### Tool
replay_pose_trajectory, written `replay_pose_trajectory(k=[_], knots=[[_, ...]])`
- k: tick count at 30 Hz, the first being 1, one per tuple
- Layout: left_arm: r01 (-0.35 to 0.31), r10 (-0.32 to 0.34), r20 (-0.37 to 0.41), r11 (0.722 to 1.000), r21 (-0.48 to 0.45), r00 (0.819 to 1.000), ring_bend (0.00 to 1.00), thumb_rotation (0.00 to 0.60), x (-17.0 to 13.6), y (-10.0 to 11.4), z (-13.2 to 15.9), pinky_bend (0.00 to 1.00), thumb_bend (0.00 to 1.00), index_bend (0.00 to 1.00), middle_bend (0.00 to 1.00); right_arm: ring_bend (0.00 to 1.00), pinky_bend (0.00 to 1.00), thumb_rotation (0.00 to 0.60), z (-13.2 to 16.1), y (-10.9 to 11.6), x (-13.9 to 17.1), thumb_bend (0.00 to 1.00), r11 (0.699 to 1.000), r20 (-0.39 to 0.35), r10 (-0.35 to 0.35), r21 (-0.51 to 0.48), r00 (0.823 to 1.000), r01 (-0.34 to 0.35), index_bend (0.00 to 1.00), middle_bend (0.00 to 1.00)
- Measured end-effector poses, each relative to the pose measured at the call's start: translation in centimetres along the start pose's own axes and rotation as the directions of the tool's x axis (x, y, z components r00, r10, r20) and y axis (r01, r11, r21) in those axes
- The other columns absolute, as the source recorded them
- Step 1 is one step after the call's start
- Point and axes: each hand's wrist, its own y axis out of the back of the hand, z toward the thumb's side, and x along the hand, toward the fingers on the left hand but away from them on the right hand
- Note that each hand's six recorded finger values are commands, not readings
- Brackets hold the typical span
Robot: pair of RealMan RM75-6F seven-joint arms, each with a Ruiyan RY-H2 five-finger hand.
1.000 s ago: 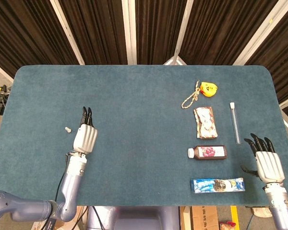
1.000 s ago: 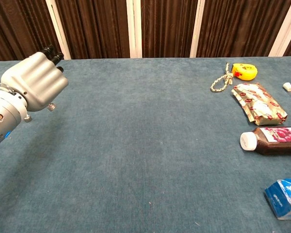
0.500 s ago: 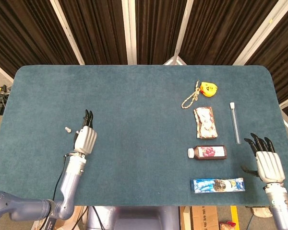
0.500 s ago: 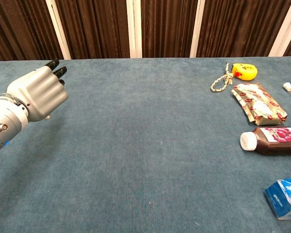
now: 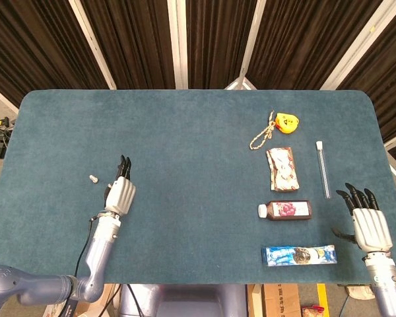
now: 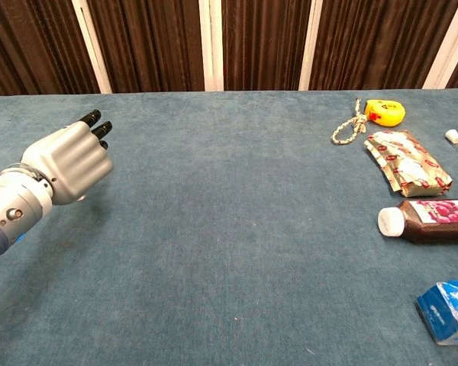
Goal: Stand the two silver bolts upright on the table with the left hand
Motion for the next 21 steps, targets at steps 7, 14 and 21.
replay_pose_trajectory(k=[7,14,21], knots=[[-0.007,0.007,0.008,1.0,0.026,1.0,0.0,0.6,-0.11,0.2,0.67,0.0,0.54,0.56,0.23,0.12,0.0,0.6,-0.04,0.07,-0.01,0.17,1.0,0.001,-0.002,-0.003,1.0,0.002,0.18,0.09],[-0.013,0.013,0.003,1.0,0.024,1.0,0.0,0.6,-0.15,0.56,0.55,0.0,0.54,0.55,0.22,0.12,0.0,0.6,0.01,0.05,-0.01,0.17,1.0,-0.002,0.0,-0.005,1.0,0.0,0.18,0.09],[-0.009,0.008,0.013,0.999,0.038,1.0,0.0,0.6,-0.22,0.39,0.89,0.0,0.54,0.54,0.22,0.12,0.0,0.6,-0.03,0.06,0.0,0.17,1.0,-0.002,-0.001,-0.005,1.0,0.001,0.18,0.09]])
